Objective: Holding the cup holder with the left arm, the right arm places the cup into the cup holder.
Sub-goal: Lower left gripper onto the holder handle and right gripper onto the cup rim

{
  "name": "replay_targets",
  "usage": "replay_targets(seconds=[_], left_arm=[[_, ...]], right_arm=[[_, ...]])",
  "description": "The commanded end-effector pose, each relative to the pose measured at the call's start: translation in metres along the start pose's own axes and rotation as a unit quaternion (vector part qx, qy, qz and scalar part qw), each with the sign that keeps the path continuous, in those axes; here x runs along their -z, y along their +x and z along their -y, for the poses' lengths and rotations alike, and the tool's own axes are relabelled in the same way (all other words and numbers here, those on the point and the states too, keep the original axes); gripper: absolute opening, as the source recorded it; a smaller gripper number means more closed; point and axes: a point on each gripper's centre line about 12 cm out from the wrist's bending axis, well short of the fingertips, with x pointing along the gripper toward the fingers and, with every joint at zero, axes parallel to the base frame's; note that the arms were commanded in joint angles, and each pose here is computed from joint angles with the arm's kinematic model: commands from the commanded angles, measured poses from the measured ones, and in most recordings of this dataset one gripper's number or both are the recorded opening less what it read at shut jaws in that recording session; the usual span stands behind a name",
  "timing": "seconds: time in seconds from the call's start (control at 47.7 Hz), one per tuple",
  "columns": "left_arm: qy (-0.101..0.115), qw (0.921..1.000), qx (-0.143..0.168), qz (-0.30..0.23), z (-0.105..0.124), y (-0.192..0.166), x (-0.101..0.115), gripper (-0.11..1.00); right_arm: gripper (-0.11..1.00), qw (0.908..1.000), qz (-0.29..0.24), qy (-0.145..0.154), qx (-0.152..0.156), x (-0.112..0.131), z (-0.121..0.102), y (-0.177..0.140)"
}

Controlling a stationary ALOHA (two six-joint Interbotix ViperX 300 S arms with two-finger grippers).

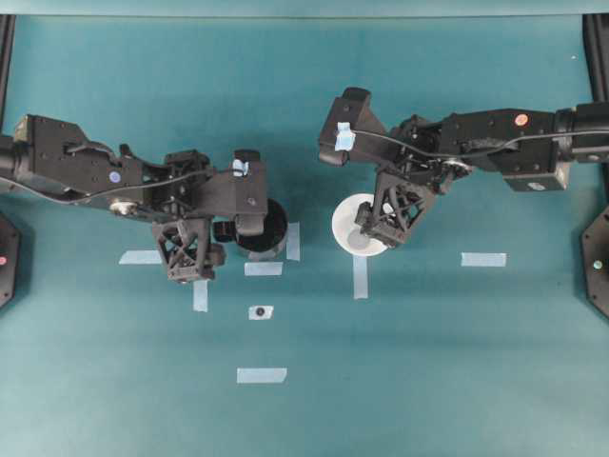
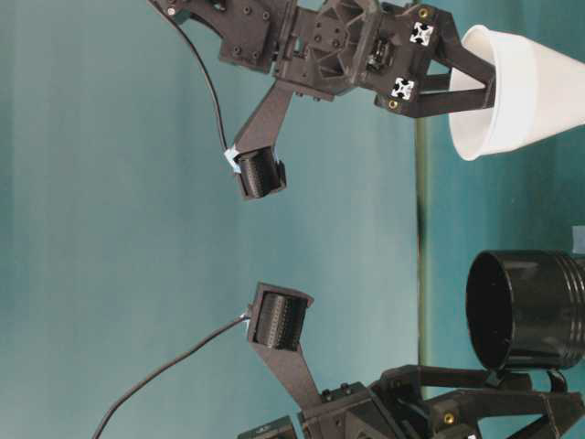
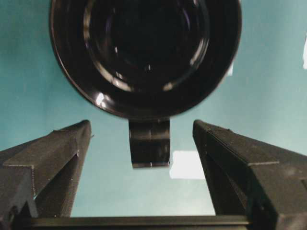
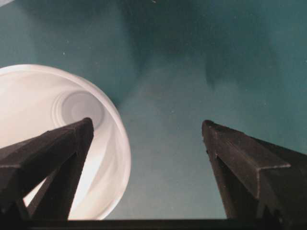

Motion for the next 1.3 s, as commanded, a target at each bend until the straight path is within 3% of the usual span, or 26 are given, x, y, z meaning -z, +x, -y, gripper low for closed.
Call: replay_targets(seconds=[0.0,1.278], left_arm=[[0.0,0.9999,-0.002,0.016,-0.0018,-0.0057,-0.0093,0.88],[0.002,0.9998,-0.003,0.017,-0.0023,-0.0047,-0.0143,0.88]], right_arm=[[0.97,0.9996,0.027,-0.001,-0.004,-0.0116,-0.0013,-0.0133],[0.97,0.9996,0.027,-0.001,-0.004,-0.0132,-0.0016,-0.0139]])
